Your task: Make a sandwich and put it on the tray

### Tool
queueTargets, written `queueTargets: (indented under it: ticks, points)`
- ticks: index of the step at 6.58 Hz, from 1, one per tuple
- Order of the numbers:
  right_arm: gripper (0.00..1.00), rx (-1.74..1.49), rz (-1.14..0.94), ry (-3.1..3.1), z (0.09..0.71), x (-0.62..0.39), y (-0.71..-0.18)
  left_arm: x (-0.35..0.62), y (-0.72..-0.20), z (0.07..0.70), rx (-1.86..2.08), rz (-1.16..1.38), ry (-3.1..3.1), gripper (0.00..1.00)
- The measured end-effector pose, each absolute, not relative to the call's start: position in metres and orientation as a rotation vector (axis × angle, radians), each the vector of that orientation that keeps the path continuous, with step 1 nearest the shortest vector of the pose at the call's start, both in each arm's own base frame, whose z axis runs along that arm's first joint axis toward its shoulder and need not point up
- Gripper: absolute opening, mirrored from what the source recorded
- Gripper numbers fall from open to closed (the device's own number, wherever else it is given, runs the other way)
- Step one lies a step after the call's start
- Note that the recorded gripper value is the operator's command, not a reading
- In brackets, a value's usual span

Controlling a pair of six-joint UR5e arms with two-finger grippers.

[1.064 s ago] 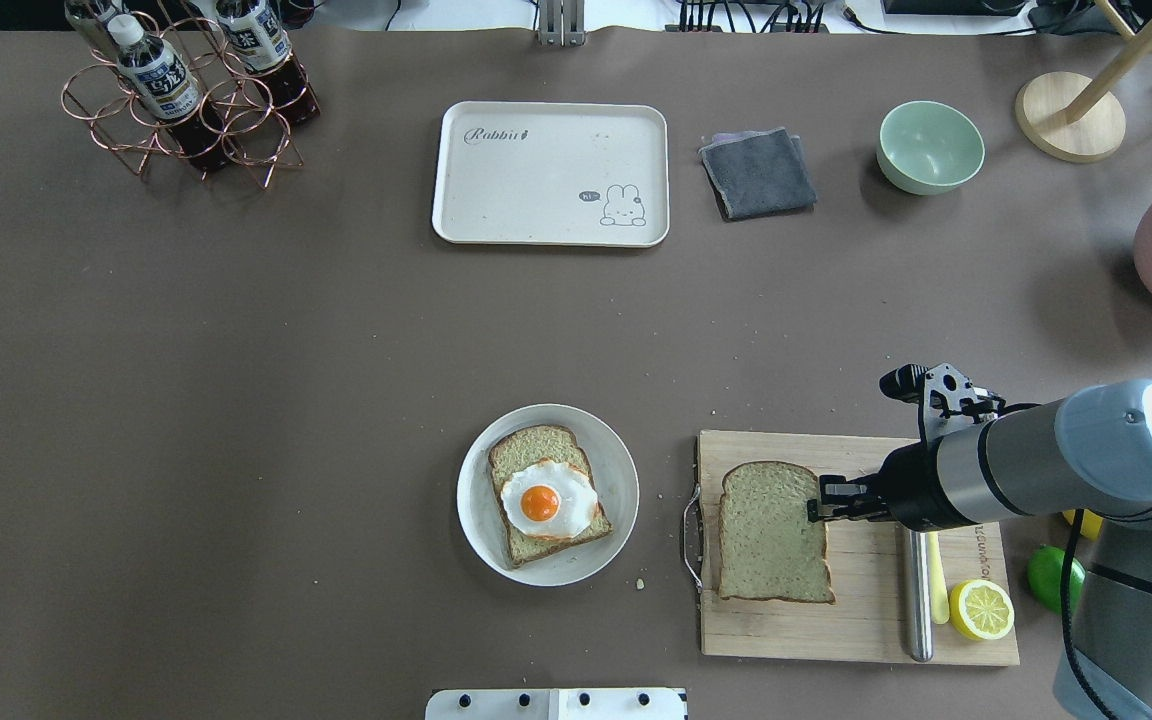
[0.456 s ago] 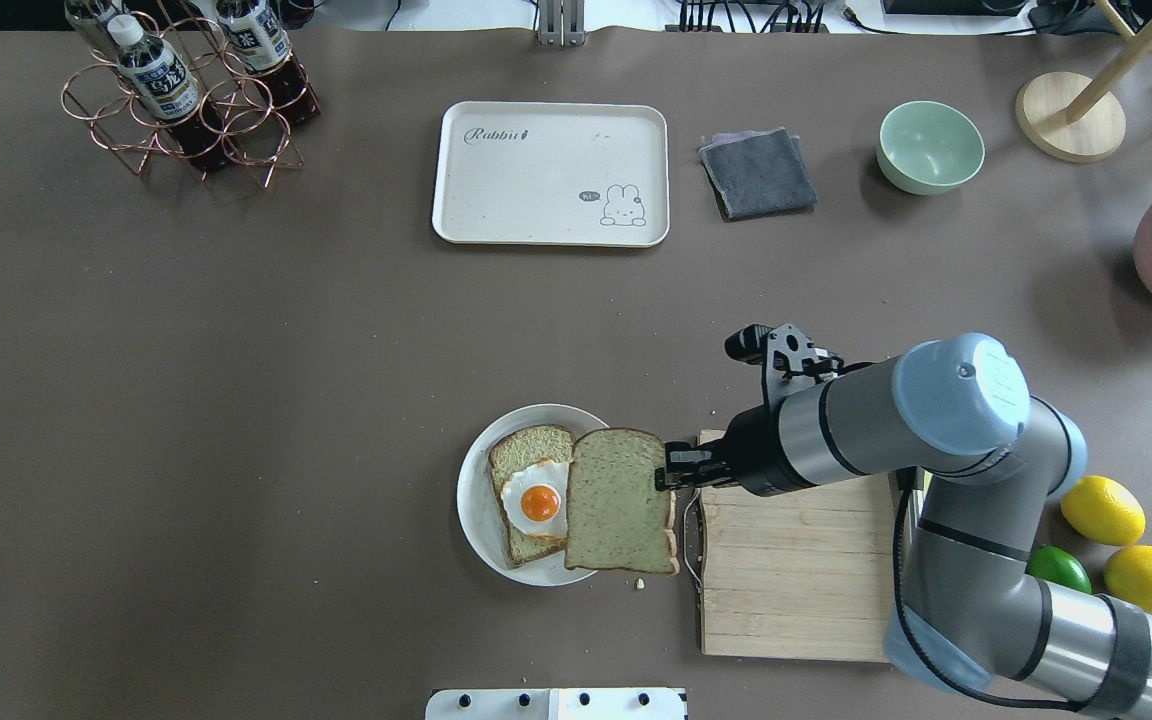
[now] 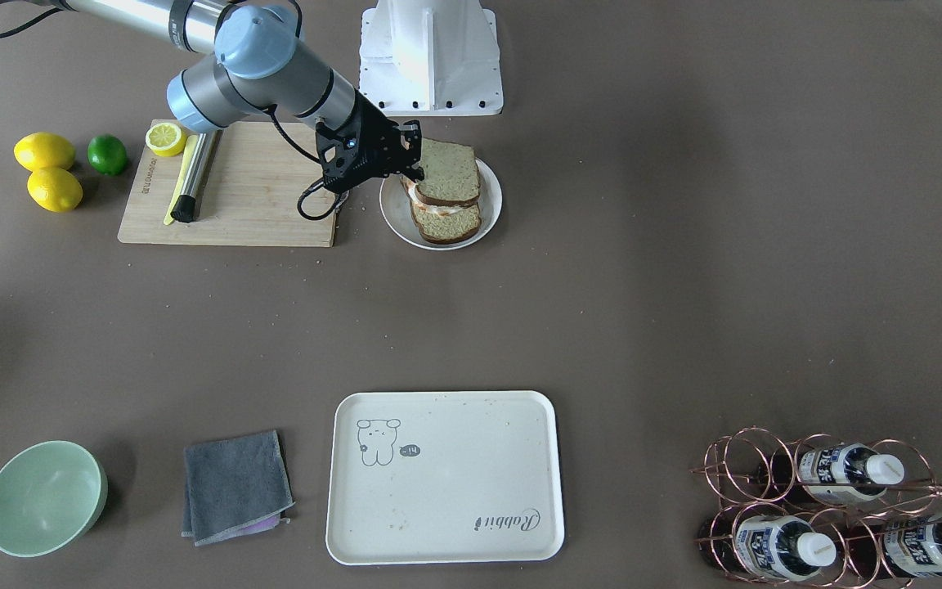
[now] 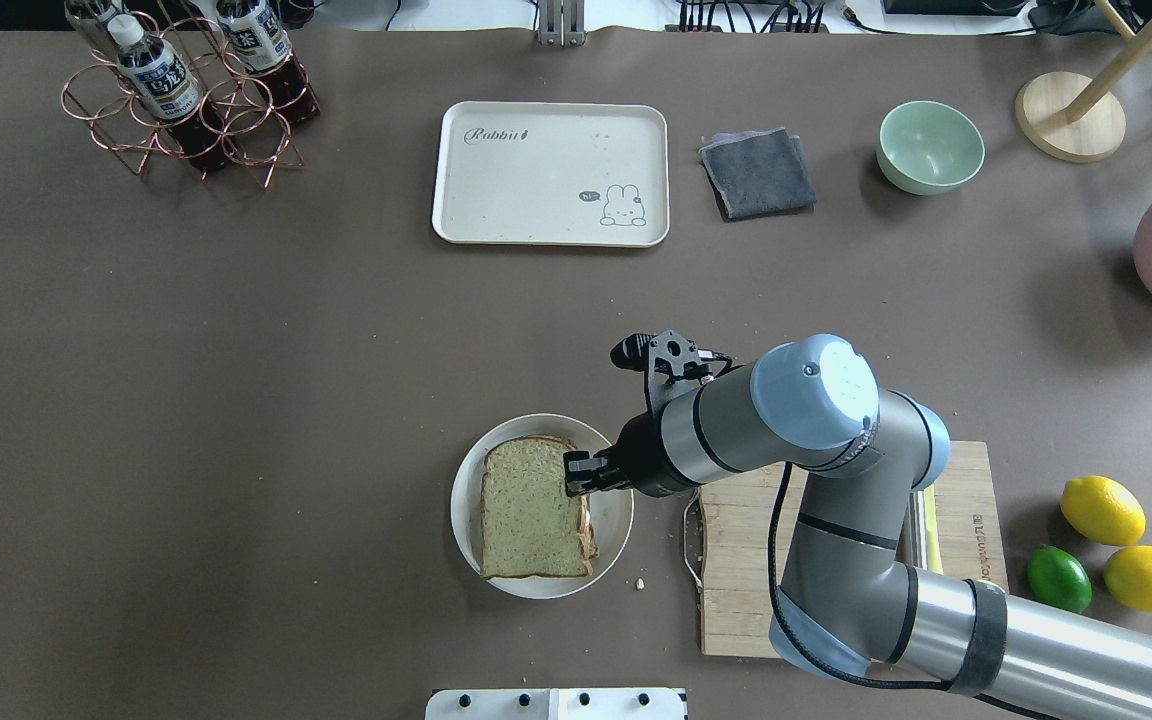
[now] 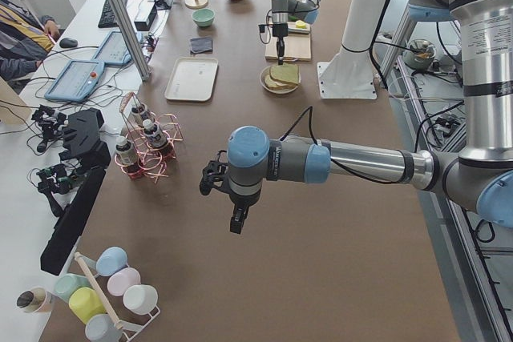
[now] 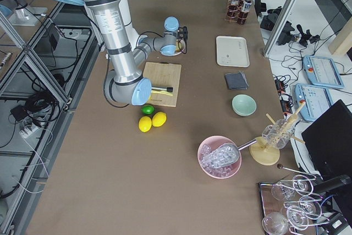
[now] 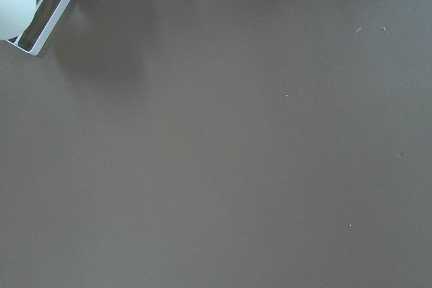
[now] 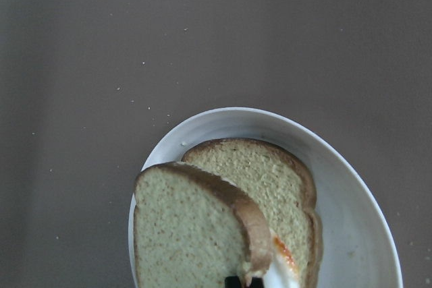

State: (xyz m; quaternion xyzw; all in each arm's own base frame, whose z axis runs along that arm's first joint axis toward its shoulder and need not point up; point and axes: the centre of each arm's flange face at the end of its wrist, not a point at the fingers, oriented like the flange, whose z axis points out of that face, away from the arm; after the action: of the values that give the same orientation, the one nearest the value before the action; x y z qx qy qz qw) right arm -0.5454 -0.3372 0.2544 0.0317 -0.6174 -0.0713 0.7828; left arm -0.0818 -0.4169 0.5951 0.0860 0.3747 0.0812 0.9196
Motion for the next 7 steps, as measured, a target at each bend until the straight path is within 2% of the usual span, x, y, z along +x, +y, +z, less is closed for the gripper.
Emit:
queueTargets:
  ticks: [2,3,5,6,7]
  points:
    - [0.03,0.105,-0.225,-1.306,0.27,-0.547,-0.341,-0.084,-0.413,0.594,0.185,0.166,0.77,0.98]
    - [0.23,0.103,-0.227,-1.309,0.269,-0.548,-0.341,-0.084,-0.408,0.596,0.187,0.166,0.771,0.98]
    - [0.24,0.064,-0.165,-1.321,0.261,-0.548,-0.342,-0.083,-0.4,0.601,0.195,0.167,0.774,0.98]
    - [0.32,0.054,-0.147,-1.323,0.259,-0.549,-0.343,-0.082,-0.399,0.602,0.195,0.168,0.78,0.98]
    - [0.75,0.052,-0.138,-1.323,0.259,-0.549,-0.343,-0.082,-0.399,0.602,0.195,0.168,0.783,0.98]
